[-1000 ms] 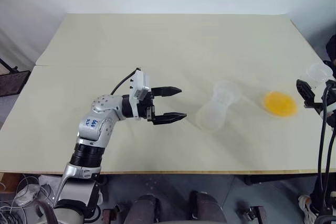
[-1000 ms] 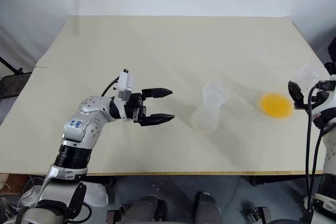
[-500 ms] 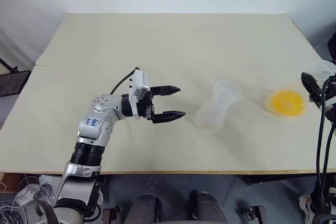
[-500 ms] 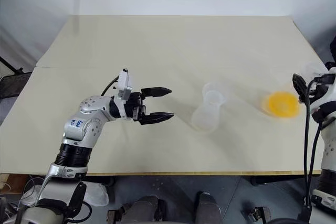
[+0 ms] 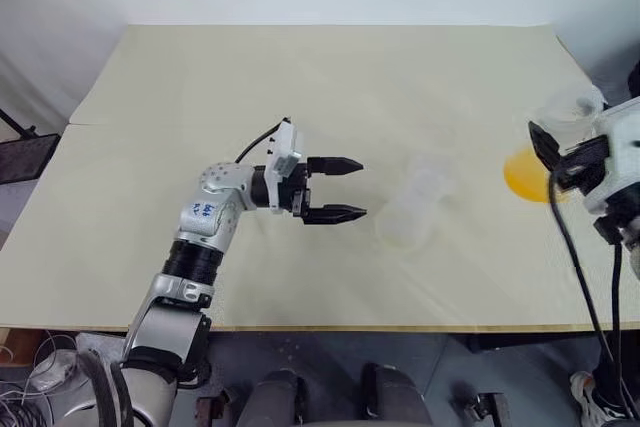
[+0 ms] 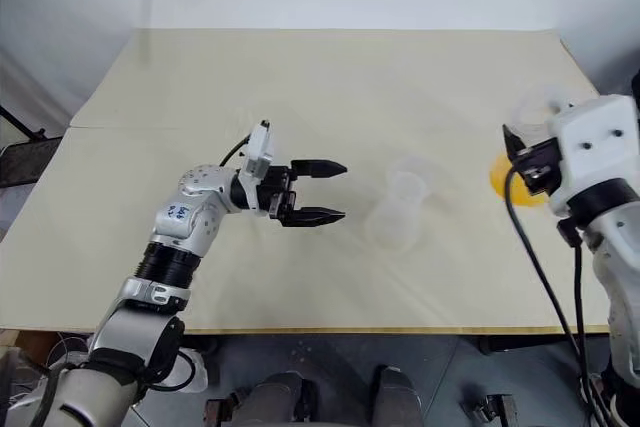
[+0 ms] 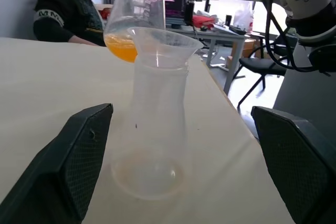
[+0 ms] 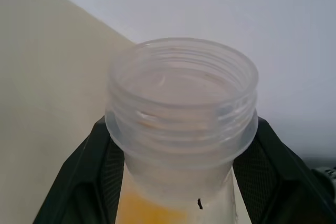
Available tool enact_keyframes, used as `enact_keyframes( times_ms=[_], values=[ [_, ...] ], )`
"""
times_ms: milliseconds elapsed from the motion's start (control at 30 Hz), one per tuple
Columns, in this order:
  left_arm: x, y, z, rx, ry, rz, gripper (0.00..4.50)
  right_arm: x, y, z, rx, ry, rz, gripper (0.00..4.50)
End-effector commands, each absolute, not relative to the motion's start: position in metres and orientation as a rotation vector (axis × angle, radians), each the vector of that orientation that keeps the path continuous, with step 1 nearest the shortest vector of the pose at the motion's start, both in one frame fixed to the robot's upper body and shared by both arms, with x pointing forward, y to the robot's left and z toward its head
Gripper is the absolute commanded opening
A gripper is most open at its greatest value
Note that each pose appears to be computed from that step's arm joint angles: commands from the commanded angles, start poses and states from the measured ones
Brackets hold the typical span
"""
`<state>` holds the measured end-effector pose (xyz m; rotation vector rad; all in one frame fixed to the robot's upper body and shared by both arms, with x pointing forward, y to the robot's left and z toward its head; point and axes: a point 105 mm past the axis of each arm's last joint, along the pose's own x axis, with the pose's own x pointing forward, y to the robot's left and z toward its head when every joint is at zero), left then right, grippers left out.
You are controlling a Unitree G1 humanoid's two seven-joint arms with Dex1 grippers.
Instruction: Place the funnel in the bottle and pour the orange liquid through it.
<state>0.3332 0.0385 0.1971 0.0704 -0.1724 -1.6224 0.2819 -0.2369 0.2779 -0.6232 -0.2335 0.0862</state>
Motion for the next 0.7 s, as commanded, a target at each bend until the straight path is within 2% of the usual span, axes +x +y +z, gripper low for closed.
enact_keyframes(
  times_ms=[33,400,700],
  values=[
    [0.334,0.034,0.203,0.130,-0.204,-1.667,4.50,0.273,-0.213,0.290,-0.837,-0.269,0.080,2.44],
    [0.339,0.032,0.204,0.175,-0.220,-1.702,4.50,0.273,-0.179,0.280,-1.164,-0.241,0.188,2.44],
    [0.340,0.029,0.205,0.174,-0.234,-1.702,4.50,0.275,-0.171,0.285,-1.374,-0.234,0.197,2.44]
  ],
)
